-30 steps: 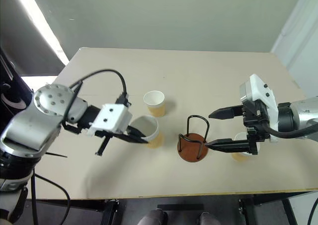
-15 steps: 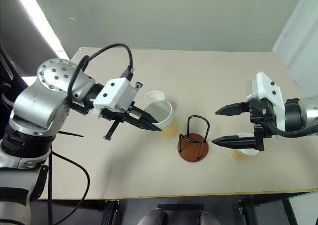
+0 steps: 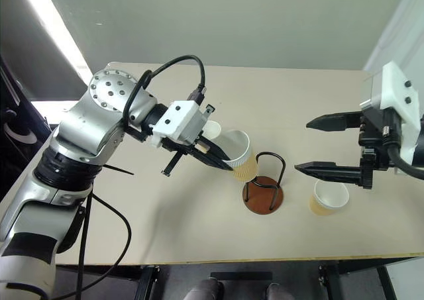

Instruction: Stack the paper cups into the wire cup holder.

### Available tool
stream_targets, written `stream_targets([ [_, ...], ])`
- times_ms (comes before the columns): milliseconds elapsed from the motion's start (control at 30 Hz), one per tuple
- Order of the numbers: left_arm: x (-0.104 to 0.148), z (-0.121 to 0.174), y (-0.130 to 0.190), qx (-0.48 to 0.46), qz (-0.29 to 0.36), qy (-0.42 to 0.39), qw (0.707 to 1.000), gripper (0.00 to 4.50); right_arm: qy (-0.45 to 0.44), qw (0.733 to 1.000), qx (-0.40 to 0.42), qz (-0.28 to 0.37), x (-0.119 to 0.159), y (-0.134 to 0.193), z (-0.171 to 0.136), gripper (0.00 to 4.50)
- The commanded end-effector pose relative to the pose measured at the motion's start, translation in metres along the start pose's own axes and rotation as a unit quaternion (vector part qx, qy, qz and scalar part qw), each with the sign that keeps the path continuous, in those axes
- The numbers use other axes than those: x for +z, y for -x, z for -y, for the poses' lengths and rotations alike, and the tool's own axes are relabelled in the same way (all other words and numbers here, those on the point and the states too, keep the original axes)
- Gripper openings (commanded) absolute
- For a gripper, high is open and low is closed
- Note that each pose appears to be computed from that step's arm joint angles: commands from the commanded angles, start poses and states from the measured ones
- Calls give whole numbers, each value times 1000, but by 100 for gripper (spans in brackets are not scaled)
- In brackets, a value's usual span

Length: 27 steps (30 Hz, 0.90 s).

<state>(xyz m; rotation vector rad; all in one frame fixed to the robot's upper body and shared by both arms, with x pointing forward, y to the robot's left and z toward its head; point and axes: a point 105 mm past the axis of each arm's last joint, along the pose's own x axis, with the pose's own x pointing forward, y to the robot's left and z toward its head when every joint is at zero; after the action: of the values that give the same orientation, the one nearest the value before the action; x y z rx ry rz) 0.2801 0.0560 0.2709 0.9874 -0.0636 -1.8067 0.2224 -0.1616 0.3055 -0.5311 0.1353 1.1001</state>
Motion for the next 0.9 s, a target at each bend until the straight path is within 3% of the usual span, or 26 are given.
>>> stream_targets([
  [33, 20, -6, 10, -12, 9, -42, 999, 5, 22, 1000, -20, 8, 14, 10, -3, 428],
  [167, 31, -9, 13, -16, 36, -36, 999, 5, 20, 1000, -23, 8, 15, 10, -5, 428],
  [467, 16, -16, 3, -24, 15, -32, 999, 5, 23, 999, -37, 6, 15, 12, -3, 428],
  [900, 17, -32, -21, -46, 21, -62, 997, 5, 25, 997, -74, 4, 21, 23, -5, 428],
])
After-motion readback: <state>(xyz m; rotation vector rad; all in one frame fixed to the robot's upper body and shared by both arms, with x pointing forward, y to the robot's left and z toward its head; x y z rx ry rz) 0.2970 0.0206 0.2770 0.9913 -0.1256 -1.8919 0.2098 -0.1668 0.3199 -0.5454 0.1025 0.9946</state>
